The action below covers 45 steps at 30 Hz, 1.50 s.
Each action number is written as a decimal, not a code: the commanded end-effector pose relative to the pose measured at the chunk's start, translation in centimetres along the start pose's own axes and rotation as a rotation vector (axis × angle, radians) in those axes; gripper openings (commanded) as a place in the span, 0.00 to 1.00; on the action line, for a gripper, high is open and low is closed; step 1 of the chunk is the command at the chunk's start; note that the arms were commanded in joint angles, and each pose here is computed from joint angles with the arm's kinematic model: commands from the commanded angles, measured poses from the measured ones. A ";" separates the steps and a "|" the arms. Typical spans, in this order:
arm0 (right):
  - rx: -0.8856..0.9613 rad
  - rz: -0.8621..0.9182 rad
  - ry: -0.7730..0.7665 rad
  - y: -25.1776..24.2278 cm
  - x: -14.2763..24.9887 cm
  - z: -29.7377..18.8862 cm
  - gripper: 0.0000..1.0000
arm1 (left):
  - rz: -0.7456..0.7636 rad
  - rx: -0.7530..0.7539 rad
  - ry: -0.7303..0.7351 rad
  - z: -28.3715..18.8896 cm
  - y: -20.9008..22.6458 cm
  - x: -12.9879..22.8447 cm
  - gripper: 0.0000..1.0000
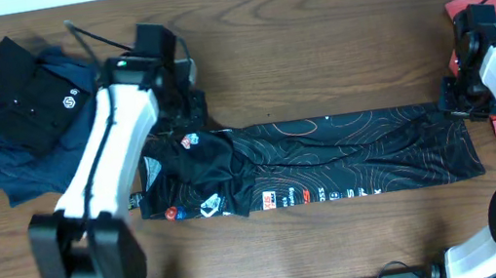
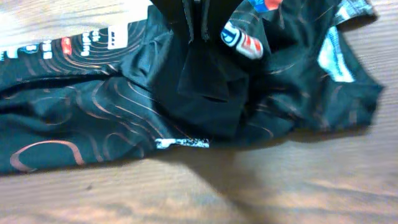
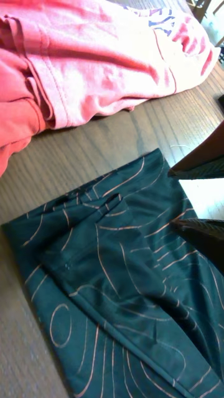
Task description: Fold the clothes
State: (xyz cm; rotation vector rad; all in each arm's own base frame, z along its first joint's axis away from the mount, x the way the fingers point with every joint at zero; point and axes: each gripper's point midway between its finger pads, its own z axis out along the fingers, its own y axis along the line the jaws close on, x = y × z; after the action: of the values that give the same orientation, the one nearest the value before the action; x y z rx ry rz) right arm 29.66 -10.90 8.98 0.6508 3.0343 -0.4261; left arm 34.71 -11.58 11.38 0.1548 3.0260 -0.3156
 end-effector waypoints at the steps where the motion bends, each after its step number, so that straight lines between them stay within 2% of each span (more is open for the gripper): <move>1: 0.001 0.027 0.004 -0.7 0.2 0.0 0.21 | -0.007 -0.001 0.079 2.5 -0.2 0.7 0.06; 8: 0.002 0.031 0.006 -0.9 0.2 0.0 0.20 | -0.002 -0.011 0.150 5.6 -0.2 1.1 0.06; 16: 0.001 0.032 0.004 -0.9 0.2 0.0 0.20 | -0.001 0.022 0.198 5.4 -0.9 2.2 0.06; 20: 0.001 0.033 0.001 -0.8 0.1 0.0 0.20 | 0.159 0.137 0.242 5.1 -4.2 3.8 0.06; 30: 0.001 0.032 0.002 -0.8 0.1 0.0 0.20 | 0.393 0.140 0.261 6.2 -10.1 6.3 0.07; 31: 0.001 0.032 0.002 -0.8 0.1 0.0 0.20 | 0.406 0.135 0.263 6.3 -10.4 6.5 0.08; 32: 0.001 0.032 0.002 -0.8 0.1 0.0 0.20 | 0.421 0.126 0.265 6.4 -10.7 6.7 0.16; 34: 0.001 0.032 0.002 -0.8 0.1 0.0 0.20 | 0.441 0.116 0.269 6.5 -11.1 7.1 0.38; 36: 0.001 0.032 0.004 -0.9 0.2 0.0 0.20 | 0.455 0.109 0.271 6.6 -11.3 7.3 0.51; 37: 0.001 0.032 0.005 -0.9 0.2 0.0 0.20 | 0.457 0.109 0.273 6.6 -11.4 7.4 0.54; 45: 0.005 0.026 0.021 -1.0 0.6 0.0 0.24 | 0.426 0.088 0.229 5.2 -10.6 6.4 0.56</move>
State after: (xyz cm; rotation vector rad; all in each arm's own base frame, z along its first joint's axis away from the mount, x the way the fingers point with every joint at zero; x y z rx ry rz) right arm 29.06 -11.29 8.93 0.6826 3.0485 -0.4174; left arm 26.70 -23.27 6.57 0.9261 3.1207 -0.4503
